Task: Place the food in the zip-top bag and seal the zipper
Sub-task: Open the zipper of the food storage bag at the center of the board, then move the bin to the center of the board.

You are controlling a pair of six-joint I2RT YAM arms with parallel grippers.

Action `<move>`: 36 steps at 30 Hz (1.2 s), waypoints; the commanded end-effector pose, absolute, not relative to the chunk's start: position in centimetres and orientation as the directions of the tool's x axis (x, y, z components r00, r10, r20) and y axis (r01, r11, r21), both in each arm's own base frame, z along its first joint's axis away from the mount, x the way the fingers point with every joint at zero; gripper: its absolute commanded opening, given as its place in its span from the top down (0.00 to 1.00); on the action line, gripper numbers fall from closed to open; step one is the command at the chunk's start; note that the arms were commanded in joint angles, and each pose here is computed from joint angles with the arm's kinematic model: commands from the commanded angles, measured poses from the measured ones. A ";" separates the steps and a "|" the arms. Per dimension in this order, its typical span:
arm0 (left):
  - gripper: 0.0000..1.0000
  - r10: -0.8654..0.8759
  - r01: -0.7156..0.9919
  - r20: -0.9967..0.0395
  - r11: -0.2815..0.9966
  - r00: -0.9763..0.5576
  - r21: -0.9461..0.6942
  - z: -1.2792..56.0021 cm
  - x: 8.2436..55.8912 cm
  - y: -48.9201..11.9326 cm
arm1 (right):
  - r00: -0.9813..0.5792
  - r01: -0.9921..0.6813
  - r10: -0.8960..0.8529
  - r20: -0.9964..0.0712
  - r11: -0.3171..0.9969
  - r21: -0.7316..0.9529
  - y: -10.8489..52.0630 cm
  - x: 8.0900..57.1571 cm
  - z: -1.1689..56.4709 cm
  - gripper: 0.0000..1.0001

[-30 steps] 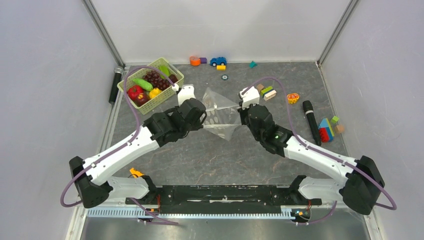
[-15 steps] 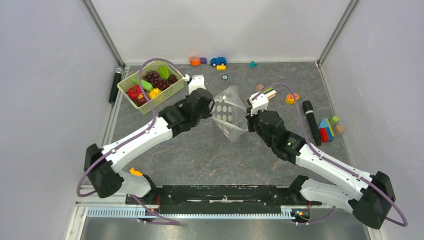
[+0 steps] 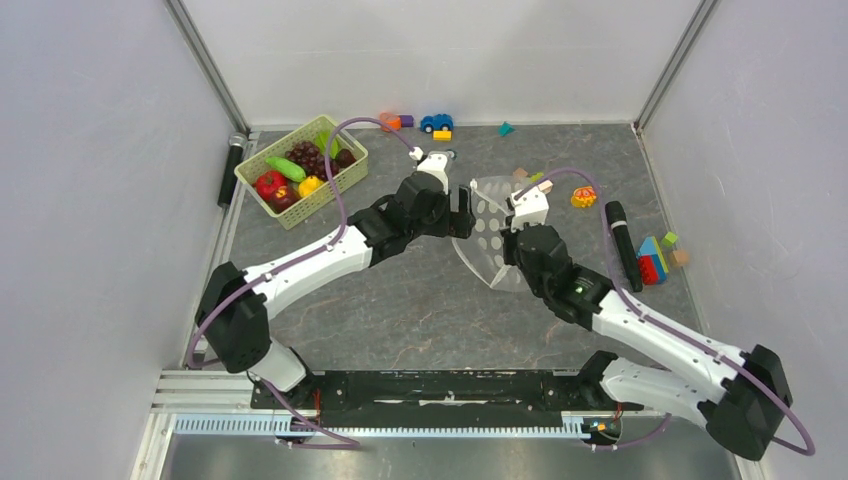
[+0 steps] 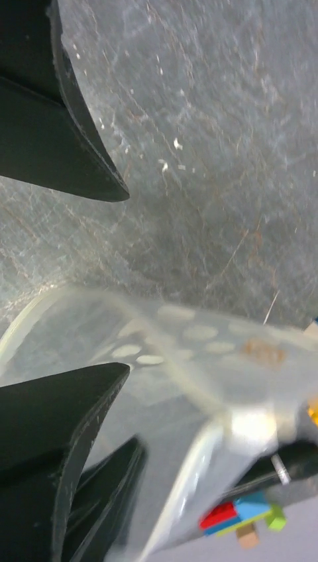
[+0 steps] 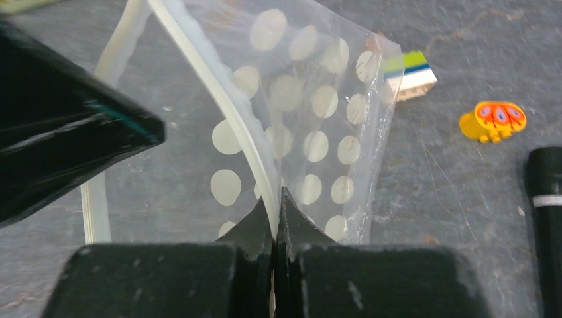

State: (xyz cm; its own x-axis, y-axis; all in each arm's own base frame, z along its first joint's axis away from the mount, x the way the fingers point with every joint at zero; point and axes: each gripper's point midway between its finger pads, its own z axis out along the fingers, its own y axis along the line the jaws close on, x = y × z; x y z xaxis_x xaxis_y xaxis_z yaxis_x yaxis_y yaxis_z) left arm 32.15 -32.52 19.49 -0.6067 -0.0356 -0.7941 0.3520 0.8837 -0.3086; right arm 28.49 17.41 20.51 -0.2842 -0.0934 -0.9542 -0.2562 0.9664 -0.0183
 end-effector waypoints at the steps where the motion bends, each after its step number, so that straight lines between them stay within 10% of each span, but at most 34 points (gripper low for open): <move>1: 0.00 -0.031 0.483 -0.824 0.797 -0.565 -0.362 22.4 30.7 -33.8 | -0.317 -0.079 -0.075 -0.945 0.995 -0.053 15.6 30.0 19.5 1.00; 9: 0.00 -0.056 0.413 -0.834 0.849 -0.549 -0.329 22.9 29.2 -29.6 | -0.397 0.038 -0.082 -0.914 0.994 -0.105 15.2 31.2 16.9 1.00; 26: 0.00 -0.439 -0.446 -0.811 0.859 -0.387 -0.252 19.9 40.6 -0.6 | -0.412 0.024 -0.073 -0.908 0.996 -0.091 16.3 31.8 15.7 1.00; 36: 0.00 -0.408 -0.377 -0.746 0.899 -0.527 -0.225 15.4 50.1 4.1 | -0.401 0.008 -0.098 -0.911 0.994 -0.110 16.2 31.8 15.5 1.00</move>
State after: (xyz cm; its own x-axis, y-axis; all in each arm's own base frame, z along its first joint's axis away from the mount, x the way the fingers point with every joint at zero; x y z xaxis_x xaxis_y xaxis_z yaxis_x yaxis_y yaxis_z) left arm 46.54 3.86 14.64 -0.4954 -0.4655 -0.7334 -0.4849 0.8487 -0.2111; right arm 31.31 16.14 14.19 -0.4472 -0.1227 -0.8860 -0.0035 0.9908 -0.1355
